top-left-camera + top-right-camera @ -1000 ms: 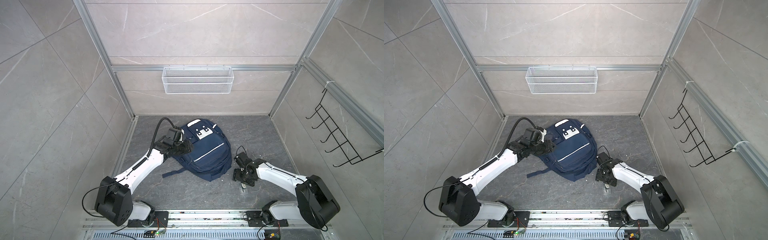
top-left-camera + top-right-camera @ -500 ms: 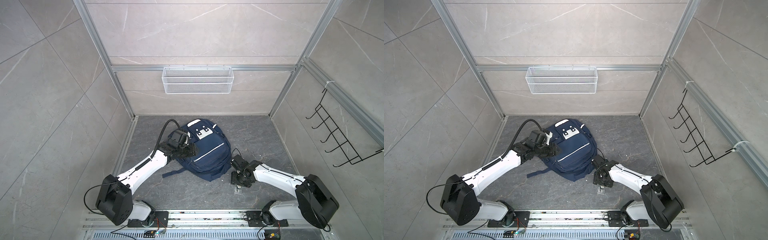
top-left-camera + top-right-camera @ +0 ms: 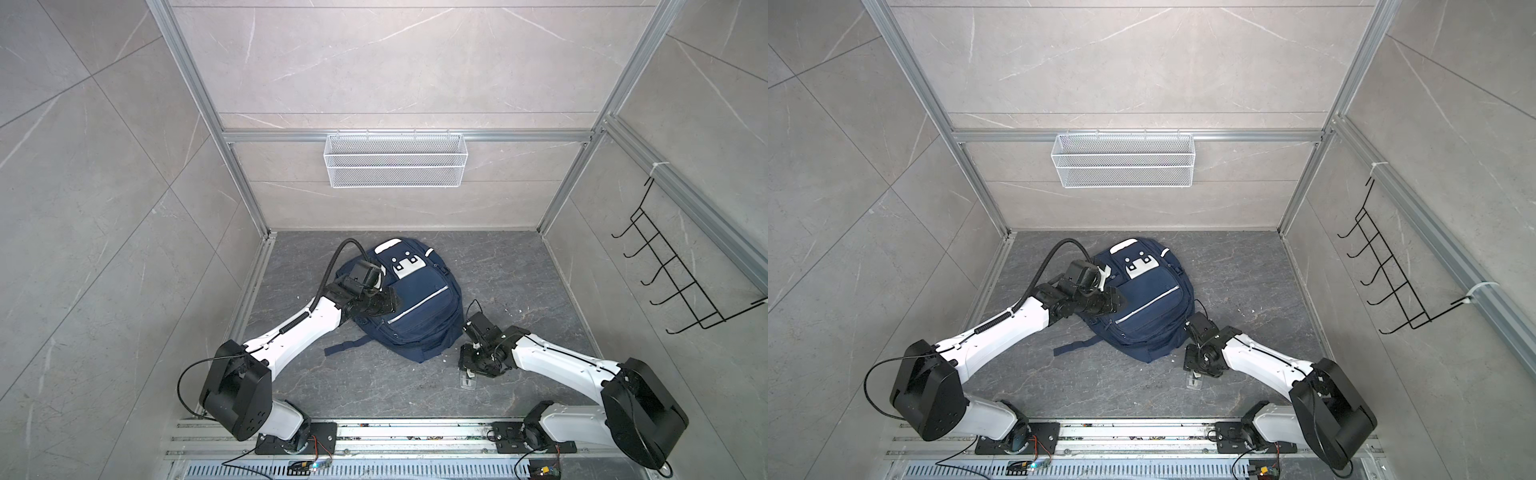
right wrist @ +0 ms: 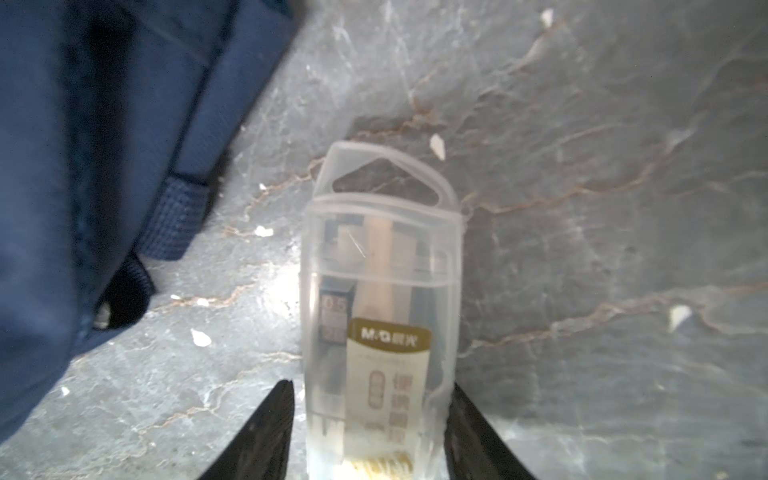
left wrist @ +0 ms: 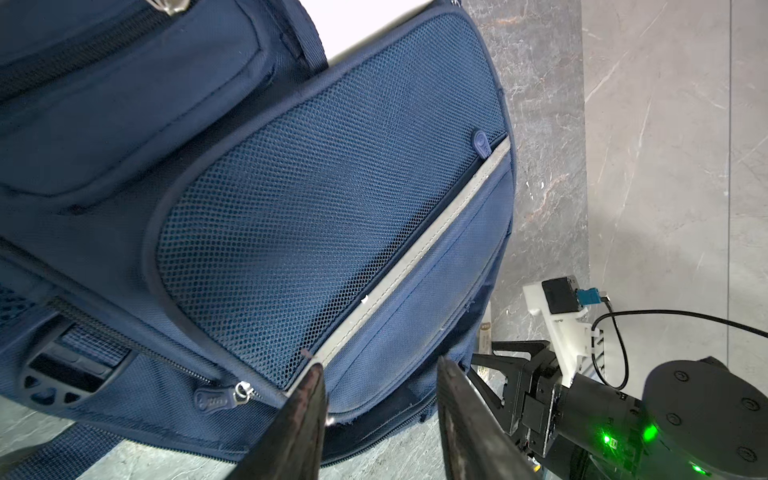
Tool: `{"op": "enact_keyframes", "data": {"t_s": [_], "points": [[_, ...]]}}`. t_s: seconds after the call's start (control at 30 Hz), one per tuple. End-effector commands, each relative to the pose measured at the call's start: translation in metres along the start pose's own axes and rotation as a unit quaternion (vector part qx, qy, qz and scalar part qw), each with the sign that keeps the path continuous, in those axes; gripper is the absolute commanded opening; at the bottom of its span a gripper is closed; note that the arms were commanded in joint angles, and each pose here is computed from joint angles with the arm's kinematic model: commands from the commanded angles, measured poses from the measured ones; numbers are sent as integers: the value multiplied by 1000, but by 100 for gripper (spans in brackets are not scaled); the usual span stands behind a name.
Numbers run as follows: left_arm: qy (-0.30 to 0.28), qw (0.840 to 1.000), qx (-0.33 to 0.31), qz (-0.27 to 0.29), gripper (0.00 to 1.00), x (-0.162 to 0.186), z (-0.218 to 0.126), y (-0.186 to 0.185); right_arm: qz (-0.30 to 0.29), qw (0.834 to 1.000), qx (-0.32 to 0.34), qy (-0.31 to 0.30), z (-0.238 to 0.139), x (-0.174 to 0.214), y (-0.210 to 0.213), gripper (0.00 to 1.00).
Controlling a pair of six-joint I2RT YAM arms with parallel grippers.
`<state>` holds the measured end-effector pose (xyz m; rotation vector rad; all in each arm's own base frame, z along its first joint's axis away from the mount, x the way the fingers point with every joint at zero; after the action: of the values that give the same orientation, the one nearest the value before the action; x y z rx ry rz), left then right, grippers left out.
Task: Pack the student bag
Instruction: 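Close the right gripper on the clear M&G pencil case on the floor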
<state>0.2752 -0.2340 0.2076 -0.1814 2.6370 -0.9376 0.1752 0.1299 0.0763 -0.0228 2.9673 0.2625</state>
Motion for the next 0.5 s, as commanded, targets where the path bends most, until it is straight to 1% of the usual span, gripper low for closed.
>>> {"op": "enact_keyframes", "data": {"t_s": [0.0, 0.2, 0.27, 0.37, 0.47], "points": [[0, 999, 30, 22, 46, -4, -6, -19, 12, 1000, -9, 14, 8, 10, -1, 58], [9, 999, 31, 26, 46, 1, -2, -21, 18, 1000, 4, 9, 9, 9, -5, 51], [11, 999, 34, 30, 46, 3, -2, -25, 16, 1000, 19, 6, 8, 8, -8, 49], [14, 999, 36, 33, 46, 5, -2, -28, 8, 999, 34, 2, 5, 6, -10, 47], [16, 999, 35, 34, 46, 6, -1, -28, 5, 999, 43, -2, 4, 3, -10, 42]]}}
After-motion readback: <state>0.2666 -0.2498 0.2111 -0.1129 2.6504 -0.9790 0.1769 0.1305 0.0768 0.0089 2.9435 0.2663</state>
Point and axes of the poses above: each gripper's point midway between its finger pads, its own z axis out along the fingers, its own y axis along the line the jaws close on, x = y × z, the point moved 6 cm from there along -z, back along the fingers, and after that the axes turned 11 degrees about -z, right-handed, at the moved point
